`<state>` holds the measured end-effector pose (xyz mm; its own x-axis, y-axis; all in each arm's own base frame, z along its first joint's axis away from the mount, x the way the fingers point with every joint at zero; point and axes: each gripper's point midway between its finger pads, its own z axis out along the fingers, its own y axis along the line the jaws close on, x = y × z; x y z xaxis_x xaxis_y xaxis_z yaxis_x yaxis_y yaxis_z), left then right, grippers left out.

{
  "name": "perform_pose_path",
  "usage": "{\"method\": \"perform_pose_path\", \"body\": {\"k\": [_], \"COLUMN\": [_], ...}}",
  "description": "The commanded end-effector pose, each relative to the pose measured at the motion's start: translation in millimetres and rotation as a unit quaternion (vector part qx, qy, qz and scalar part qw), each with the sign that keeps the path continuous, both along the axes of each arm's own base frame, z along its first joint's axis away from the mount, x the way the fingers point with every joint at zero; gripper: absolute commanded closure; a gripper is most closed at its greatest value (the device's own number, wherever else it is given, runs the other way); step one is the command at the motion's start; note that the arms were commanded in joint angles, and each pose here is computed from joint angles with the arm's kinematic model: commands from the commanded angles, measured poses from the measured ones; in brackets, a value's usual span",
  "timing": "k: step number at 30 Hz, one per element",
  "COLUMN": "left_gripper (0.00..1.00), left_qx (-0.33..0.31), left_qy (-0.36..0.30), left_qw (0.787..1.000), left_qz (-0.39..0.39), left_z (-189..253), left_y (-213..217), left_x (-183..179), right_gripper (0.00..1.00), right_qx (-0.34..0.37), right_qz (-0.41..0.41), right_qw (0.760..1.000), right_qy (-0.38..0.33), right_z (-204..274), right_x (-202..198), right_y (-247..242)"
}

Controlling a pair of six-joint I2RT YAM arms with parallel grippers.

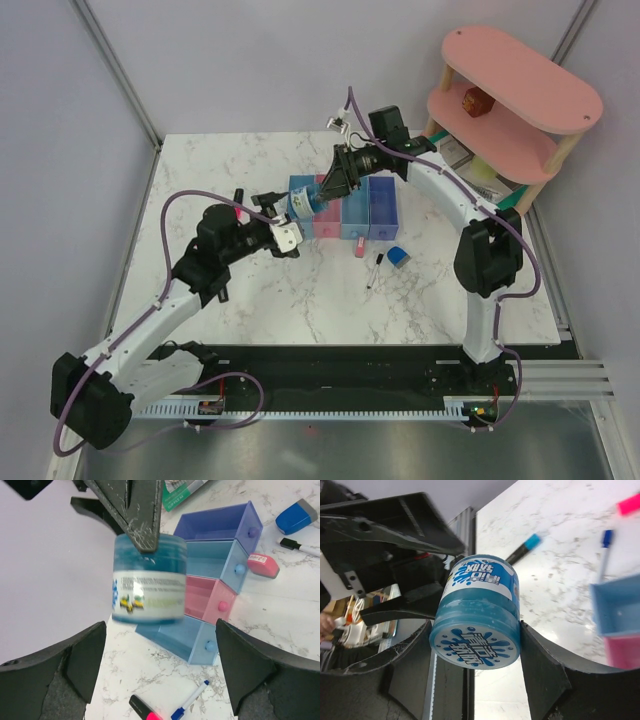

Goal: Sort the stationery into containers
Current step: Place the stationery in the storage box.

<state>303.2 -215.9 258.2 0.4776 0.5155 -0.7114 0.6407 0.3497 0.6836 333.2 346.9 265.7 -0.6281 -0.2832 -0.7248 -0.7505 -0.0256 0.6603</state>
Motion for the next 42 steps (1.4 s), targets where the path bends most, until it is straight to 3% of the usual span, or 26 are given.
{"method": "perform_pose_path", "body": {"k": [1,6,10,14,22,27,42], "left_gripper": [0.03,0.0,0.0,0.0,0.0,0.0,0.0], "left_qx": [0.007,0.022,0.029,0.035,0.007,0.009,-0.004], "left_qy": [-0.011,0.001,0.052,0.103,0.143,0.168,0.192], "left_qw": [1.0,0.999,0.993,0.975,0.966,0.956,0.942], "left_qz": [0.011,0.032,0.106,0.192,0.215,0.24,0.274], "left_z": [14.7,14.1,14.3,13.8,17.4,15.0,24.1], "left_y": [9.9,21.2,40.3,63.4,72.4,81.2,95.2], "left_x": [-8.8,-13.2,-1.6,8.2,-4.3,-1.6,9.5], "right_gripper": [0.79,0.78,0.78,0.77,0.75,0.75,0.76], "right_qx": [-0.007,-0.046,-0.149,-0.266,-0.402,-0.431,-0.448], "right_qz": [-0.101,-0.182,-0.246,-0.296,-0.302,-0.296,-0.256], "right_qw": [0.994,0.98,0.947,0.893,0.825,0.811,0.818], "right_qy": [-0.046,-0.065,-0.141,-0.208,-0.257,-0.262,-0.253], "right_z": [20.2,12.2,0.6,-19.9,-44.9,-57.3,-111.4], "right_x": [48.6,83.1,113.5,136.3,140.8,139.7,140.4], "right_y": [-41.9,-72.7,-104.0,-145.6,-192.6,-202.9,-179.9]}}
